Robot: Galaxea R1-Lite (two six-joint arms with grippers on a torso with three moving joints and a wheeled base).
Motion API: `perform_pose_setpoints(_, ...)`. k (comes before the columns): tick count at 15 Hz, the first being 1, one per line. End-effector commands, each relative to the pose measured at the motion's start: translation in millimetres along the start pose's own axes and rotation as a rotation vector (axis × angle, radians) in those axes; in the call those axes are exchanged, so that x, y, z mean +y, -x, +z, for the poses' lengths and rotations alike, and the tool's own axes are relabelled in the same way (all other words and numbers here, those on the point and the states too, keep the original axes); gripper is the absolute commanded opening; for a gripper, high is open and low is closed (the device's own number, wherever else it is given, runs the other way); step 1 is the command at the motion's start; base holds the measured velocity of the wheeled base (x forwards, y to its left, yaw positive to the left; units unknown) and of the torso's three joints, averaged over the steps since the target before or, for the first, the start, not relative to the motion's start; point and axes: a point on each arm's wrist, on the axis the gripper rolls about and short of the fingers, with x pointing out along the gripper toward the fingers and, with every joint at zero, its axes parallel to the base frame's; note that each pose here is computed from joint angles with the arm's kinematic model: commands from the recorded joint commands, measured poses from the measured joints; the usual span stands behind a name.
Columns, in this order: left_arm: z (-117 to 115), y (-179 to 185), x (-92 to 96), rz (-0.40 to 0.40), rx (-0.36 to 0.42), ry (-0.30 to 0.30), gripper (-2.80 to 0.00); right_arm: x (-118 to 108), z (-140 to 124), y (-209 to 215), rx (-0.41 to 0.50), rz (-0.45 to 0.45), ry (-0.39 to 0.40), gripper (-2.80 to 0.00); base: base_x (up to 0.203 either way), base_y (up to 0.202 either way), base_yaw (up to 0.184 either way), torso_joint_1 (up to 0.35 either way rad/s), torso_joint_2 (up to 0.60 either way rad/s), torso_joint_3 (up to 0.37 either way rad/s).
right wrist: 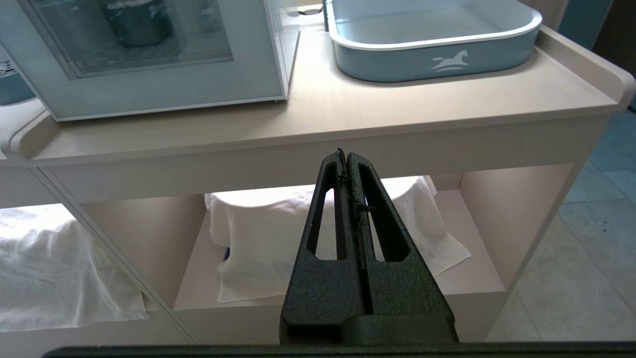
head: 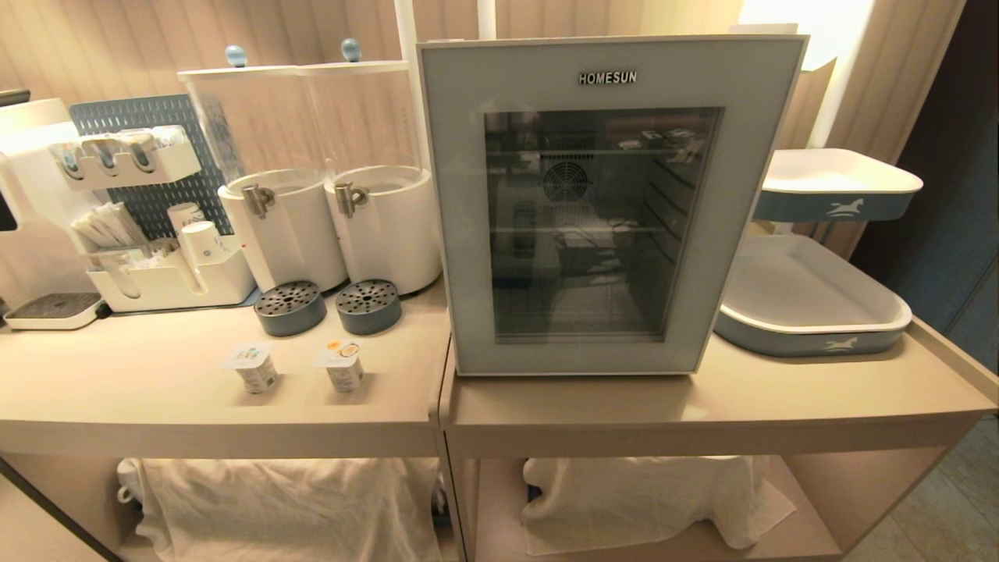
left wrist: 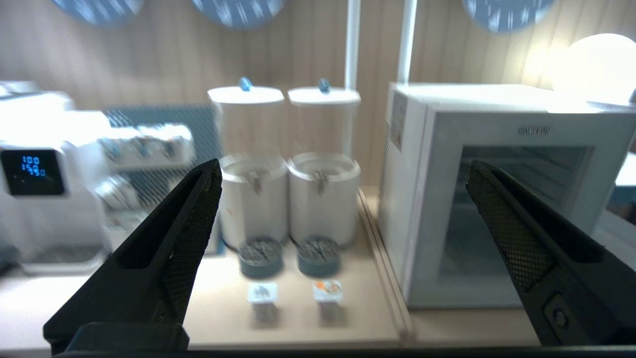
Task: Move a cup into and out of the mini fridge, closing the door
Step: Open the freezer door
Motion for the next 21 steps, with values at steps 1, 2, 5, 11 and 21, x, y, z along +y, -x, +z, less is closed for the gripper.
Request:
perform_pose_setpoints(1,-12.6,-132.7,0.6,-0.06,0.322,0.029,0.0,0.0,0.2,0.0,0.002,0.0,0.0,-2.8,0.0,0.0,0.0,0.0,0.0,0.0)
perform_pose_setpoints(2,-26.0,-170.9,0.0,-0.144,0.43,0.054,0.0,0.0,0.0,0.1,0.005,-0.001,0.0,-2.8,0.0,0.0,0.0,0.0,0.0,0.0)
perform_pose_setpoints(5,-64.9,-252.7,12.1,-0.65,0.563,0.235,0.0,0.0,0.0,0.3,0.011,-0.001,0.001,-2.8,0.0,0.0,0.0,0.0,0.0,0.0)
perform_pose_setpoints(11,-202.6,-361.7,92.7,-1.15,0.458,0.374,0.0,0.0,0.0,0.3,0.011,0.0,0.002,-2.8,0.0,0.0,0.0,0.0,0.0,0.0)
perform_pose_setpoints(21,-269.2,-415.7,42.8,-1.331,0.455,0.351,0.0,-0.1,-0.8,0.5,0.022,-0.001,0.002,-2.8,0.0,0.0,0.0,0.0,0.0,0.0)
